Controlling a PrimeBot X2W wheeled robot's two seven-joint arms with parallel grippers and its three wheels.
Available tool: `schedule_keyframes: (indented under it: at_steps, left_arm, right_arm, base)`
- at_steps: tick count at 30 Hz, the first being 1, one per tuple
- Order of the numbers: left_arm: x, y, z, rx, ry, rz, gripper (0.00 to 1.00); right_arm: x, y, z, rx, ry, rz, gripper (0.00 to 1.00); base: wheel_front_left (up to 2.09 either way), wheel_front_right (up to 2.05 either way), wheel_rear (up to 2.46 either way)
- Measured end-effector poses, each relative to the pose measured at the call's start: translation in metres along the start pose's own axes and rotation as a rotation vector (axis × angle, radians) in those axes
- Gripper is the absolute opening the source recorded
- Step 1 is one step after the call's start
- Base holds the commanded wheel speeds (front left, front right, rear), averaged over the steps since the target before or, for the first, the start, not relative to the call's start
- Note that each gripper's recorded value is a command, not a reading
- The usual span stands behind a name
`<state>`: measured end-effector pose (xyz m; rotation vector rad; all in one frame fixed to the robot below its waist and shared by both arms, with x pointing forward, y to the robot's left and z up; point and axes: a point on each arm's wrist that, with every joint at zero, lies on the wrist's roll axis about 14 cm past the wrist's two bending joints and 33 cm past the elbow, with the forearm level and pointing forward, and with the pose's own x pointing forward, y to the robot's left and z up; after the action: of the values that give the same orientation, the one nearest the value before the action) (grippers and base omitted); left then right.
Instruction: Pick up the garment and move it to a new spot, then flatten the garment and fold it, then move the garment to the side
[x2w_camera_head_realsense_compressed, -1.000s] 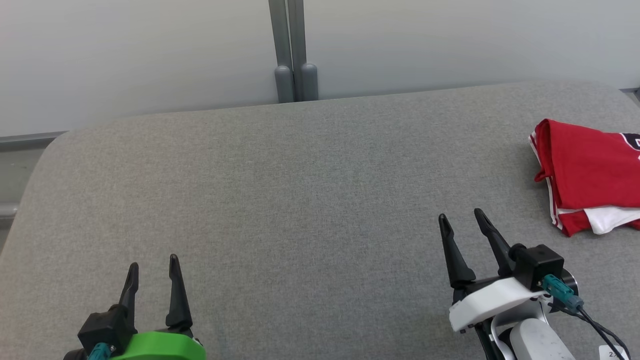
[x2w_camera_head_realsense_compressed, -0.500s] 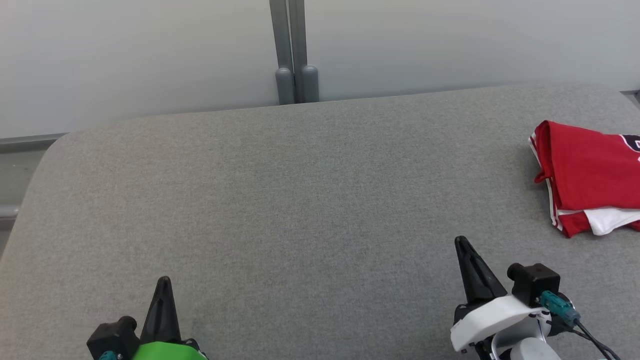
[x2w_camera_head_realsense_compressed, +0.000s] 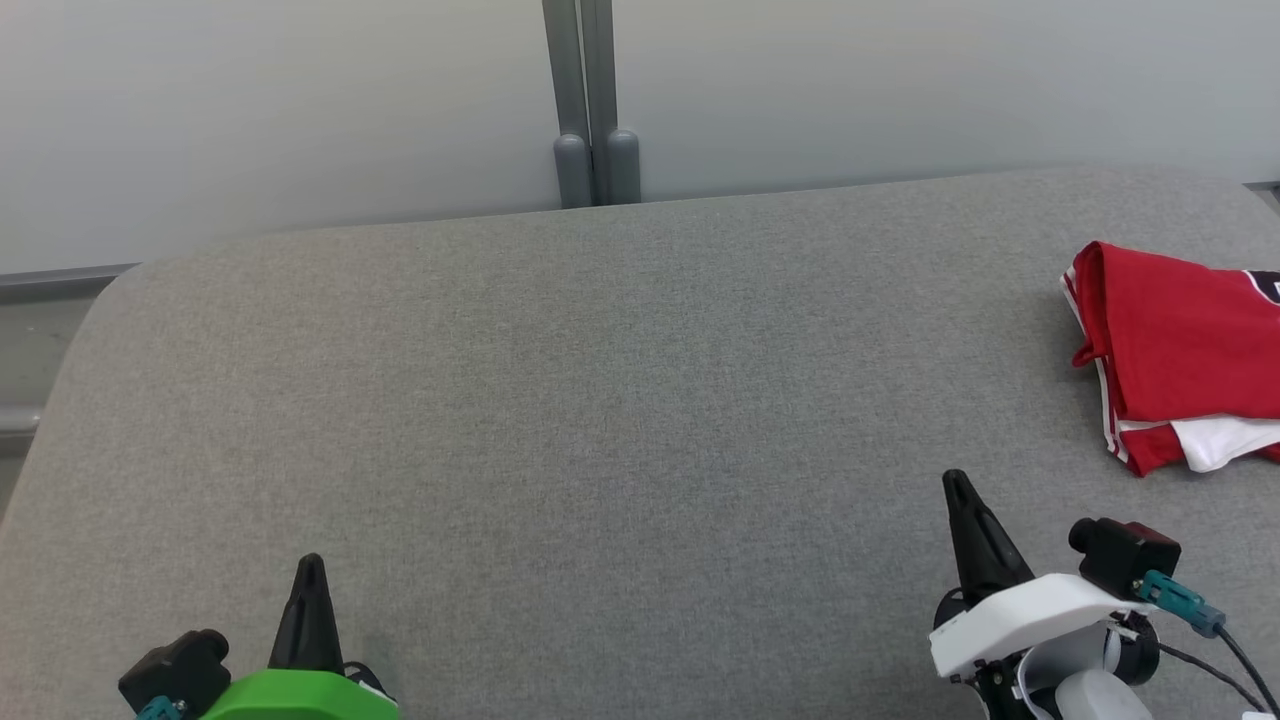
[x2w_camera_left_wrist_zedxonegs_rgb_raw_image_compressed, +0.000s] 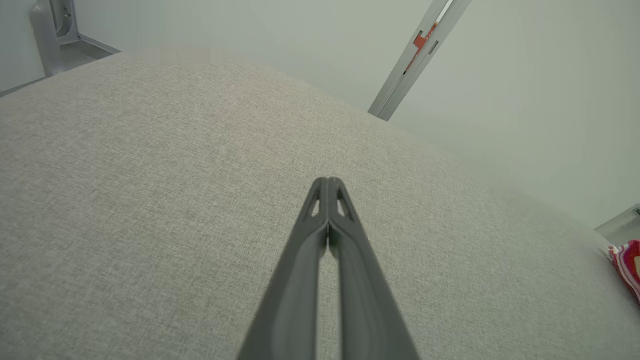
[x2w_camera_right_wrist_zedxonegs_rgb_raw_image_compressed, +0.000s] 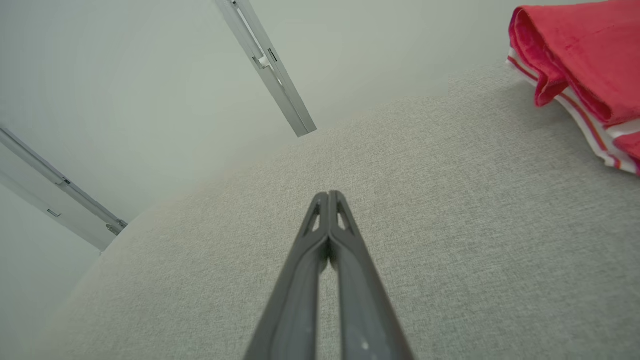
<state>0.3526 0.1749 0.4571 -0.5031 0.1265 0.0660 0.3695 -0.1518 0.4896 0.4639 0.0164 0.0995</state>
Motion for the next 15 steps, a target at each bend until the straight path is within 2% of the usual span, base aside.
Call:
schedule_keyframes:
  at_steps: [15]
  left_arm:
    - [0.007,0.004,0.006,-0.227,0.015,0.016,0.00]
  right_arm:
    - [0.001,-0.014,0.005,0.226,-0.004,-0.058,0.00]
  base:
    - [0.00,0.00,0.00]
